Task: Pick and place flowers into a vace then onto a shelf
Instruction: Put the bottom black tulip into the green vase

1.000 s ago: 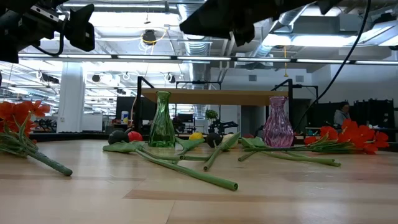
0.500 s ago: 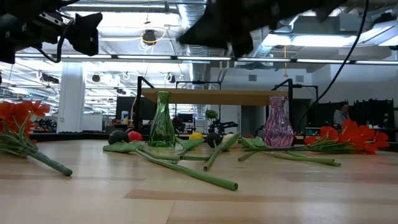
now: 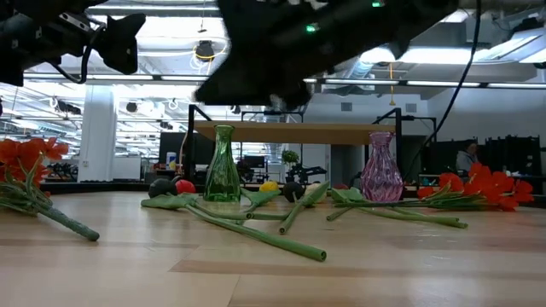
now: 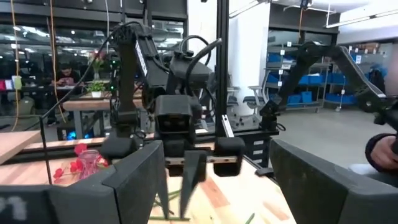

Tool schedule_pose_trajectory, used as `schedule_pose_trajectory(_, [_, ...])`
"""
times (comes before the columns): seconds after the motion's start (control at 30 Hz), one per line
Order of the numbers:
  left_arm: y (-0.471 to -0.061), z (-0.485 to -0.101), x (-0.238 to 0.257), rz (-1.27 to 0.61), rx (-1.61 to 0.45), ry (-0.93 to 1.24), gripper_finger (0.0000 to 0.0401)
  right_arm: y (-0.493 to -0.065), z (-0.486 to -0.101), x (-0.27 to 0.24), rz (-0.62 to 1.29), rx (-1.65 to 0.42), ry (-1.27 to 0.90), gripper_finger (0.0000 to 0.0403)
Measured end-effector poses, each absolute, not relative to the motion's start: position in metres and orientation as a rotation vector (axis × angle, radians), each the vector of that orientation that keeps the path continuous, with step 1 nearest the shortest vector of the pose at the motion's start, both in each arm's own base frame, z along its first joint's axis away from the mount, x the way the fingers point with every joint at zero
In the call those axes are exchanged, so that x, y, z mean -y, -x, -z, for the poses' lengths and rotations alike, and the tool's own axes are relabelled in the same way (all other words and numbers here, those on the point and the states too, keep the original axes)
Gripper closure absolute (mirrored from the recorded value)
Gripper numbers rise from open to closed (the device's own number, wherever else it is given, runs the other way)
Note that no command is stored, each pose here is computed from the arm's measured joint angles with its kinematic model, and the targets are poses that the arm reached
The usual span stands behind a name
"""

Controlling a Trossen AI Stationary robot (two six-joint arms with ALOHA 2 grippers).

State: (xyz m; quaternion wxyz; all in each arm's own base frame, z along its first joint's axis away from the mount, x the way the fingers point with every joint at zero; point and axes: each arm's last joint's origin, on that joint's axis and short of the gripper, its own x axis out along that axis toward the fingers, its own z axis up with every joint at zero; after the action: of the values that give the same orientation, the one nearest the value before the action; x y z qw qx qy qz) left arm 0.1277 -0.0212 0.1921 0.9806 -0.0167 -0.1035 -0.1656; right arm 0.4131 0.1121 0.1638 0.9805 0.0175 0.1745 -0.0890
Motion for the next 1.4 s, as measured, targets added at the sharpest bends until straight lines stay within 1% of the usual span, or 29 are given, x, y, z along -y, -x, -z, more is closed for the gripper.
schedule_pose_trajectory(0.17, [-0.127, -0.192, 0.023, 0.391, 0.191, 0.104, 0.0118, -0.419, -0.173, -0.114, 0.183, -0.323, -0.055, 0.0325])
schedule_pose_trajectory(0.3, [-0.127, -0.191, 0.024, 0.445, 0.166, 0.171, 0.0118, -0.417, -0.169, -0.113, 0.211, -0.348, -0.082, 0.0309])
schedule_pose_trajectory(0.43, [-0.127, -0.189, 0.026, 0.453, 0.125, 0.246, 0.0118, -0.416, -0.166, -0.113, 0.222, -0.376, -0.094, 0.0296])
schedule_pose_trajectory(0.6, [-0.126, -0.187, 0.034, 0.501, 0.087, 0.288, 0.0118, -0.414, -0.162, -0.115, 0.233, -0.41, -0.137, 0.029])
schedule_pose_trajectory(0.8, [-0.121, -0.187, 0.05, 0.487, 0.084, 0.326, 0.0118, -0.41, -0.162, -0.128, 0.212, -0.408, -0.175, 0.029])
schedule_pose_trajectory(0.9, [-0.117, -0.186, 0.059, 0.493, 0.083, 0.314, 0.0118, -0.408, -0.162, -0.134, 0.197, -0.408, -0.172, 0.029])
schedule_pose_trajectory(1.0, [-0.114, -0.181, 0.069, 0.502, 0.044, 0.242, 0.0118, -0.407, -0.162, -0.137, 0.189, -0.409, -0.171, 0.029])
schedule_pose_trajectory(1.1, [-0.113, -0.174, 0.076, 0.433, -0.005, 0.186, 0.0118, -0.406, -0.161, -0.139, 0.164, -0.43, -0.169, 0.029])
schedule_pose_trajectory(1.2, [-0.115, -0.168, 0.079, 0.362, -0.042, 0.163, 0.0118, -0.407, -0.158, -0.133, 0.128, -0.473, -0.175, 0.029])
schedule_pose_trajectory(1.33, [-0.118, -0.166, 0.081, 0.335, -0.084, 0.145, 0.0118, -0.412, -0.156, -0.119, 0.068, -0.511, -0.208, 0.029])
schedule_pose_trajectory(1.4, [-0.12, -0.168, 0.082, 0.331, -0.107, 0.139, 0.0118, -0.413, -0.156, -0.112, 0.067, -0.519, -0.216, 0.029])
